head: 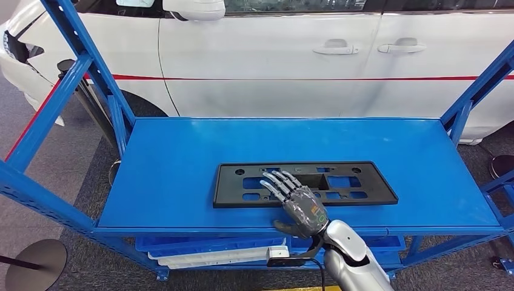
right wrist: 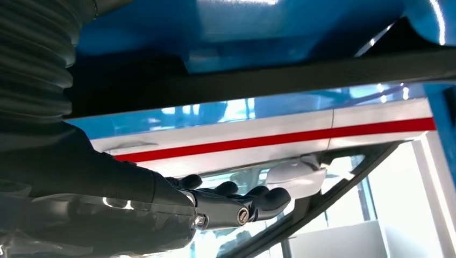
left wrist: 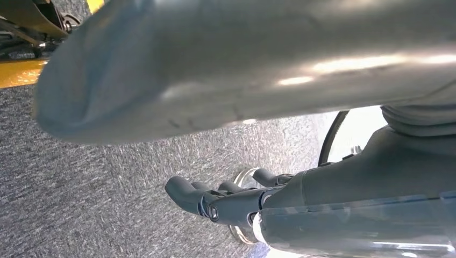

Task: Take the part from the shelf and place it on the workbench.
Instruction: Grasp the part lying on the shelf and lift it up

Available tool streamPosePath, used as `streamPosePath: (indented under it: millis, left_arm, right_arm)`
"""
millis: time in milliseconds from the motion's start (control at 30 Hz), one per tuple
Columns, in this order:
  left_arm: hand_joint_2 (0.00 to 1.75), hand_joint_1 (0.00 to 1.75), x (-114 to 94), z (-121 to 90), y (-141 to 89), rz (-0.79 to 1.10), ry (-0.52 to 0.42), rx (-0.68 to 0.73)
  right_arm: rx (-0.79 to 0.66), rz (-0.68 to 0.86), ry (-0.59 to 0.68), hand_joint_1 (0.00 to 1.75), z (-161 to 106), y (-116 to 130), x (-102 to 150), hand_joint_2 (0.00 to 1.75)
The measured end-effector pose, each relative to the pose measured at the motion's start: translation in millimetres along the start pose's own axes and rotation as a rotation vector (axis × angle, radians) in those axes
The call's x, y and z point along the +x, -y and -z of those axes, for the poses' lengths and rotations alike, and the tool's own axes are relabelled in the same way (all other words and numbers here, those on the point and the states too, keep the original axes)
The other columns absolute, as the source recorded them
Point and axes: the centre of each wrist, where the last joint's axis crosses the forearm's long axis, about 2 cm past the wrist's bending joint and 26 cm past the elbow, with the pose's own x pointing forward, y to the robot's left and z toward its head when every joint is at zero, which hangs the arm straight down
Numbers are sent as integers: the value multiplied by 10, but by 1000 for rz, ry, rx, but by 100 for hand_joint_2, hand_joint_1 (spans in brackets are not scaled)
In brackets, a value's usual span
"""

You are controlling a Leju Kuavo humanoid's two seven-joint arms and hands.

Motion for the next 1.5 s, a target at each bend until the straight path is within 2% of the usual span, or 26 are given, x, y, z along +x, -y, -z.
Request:
streamPosePath:
  millis: [400,767,900,1200,1500]
  left_arm:
    - [0,0,5,0,0,14,4,1]
    - [0,0,7,-1,-1,14,12,1]
    - [0,0,8,-1,-1,14,15,1]
    - [0,0,10,-1,-3,13,19,5]
    - [0,0,10,-1,-3,13,20,9]
  right_arm:
    - [-93,1,-81,0,76,7,-159,175]
    - [-91,-98,-156,0,166,-22,-276,175]
    - [-69,-128,-184,173,161,-93,-285,175]
    - [7,-130,-220,175,178,-209,-307,175]
    - [3,-130,-228,175,267,-177,-320,175]
